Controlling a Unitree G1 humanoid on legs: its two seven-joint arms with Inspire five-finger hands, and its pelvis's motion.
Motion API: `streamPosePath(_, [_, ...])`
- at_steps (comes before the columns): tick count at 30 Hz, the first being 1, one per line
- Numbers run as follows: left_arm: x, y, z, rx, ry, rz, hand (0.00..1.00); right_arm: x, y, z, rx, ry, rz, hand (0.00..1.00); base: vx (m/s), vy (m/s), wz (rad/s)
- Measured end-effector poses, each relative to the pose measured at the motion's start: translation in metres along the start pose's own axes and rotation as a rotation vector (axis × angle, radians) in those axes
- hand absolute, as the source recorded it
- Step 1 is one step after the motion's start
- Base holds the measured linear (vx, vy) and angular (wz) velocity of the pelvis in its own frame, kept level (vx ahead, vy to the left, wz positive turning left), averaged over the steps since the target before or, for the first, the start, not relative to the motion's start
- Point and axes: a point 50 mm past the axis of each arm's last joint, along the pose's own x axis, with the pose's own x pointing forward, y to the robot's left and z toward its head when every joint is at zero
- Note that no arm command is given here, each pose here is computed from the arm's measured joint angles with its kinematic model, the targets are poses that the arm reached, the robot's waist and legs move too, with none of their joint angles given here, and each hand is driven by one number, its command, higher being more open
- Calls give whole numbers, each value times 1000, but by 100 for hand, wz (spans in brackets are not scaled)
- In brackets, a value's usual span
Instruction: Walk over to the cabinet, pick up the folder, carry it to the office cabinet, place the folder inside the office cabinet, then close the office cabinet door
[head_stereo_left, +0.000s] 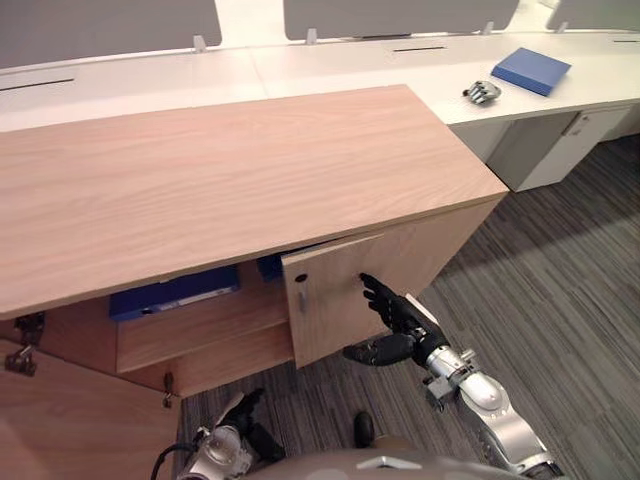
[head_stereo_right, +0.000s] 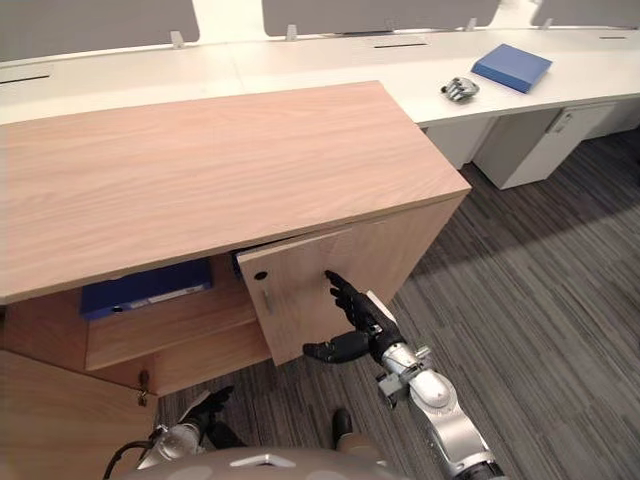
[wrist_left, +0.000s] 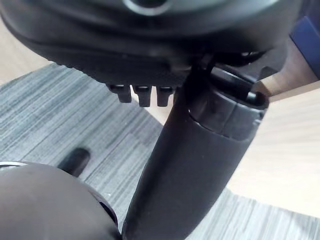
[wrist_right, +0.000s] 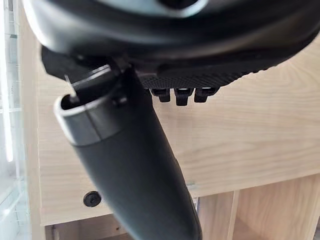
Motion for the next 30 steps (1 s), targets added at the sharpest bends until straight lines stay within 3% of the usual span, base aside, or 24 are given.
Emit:
streamPosePath(10, [-3,1,-8,-96,23,44,100,8,-24,-5,-28,25,-197,100,-36,-25,21])
streamPosePath(22, [-5,-1,-11,-181,35,85,100,14,-17,-28,16,106,-295,100,-22,-10,5])
streamPosePath(30, [-7,-1,-13,-246,42,121,100,-13,5,-88,51,365,-336,100,-21,-2,-10])
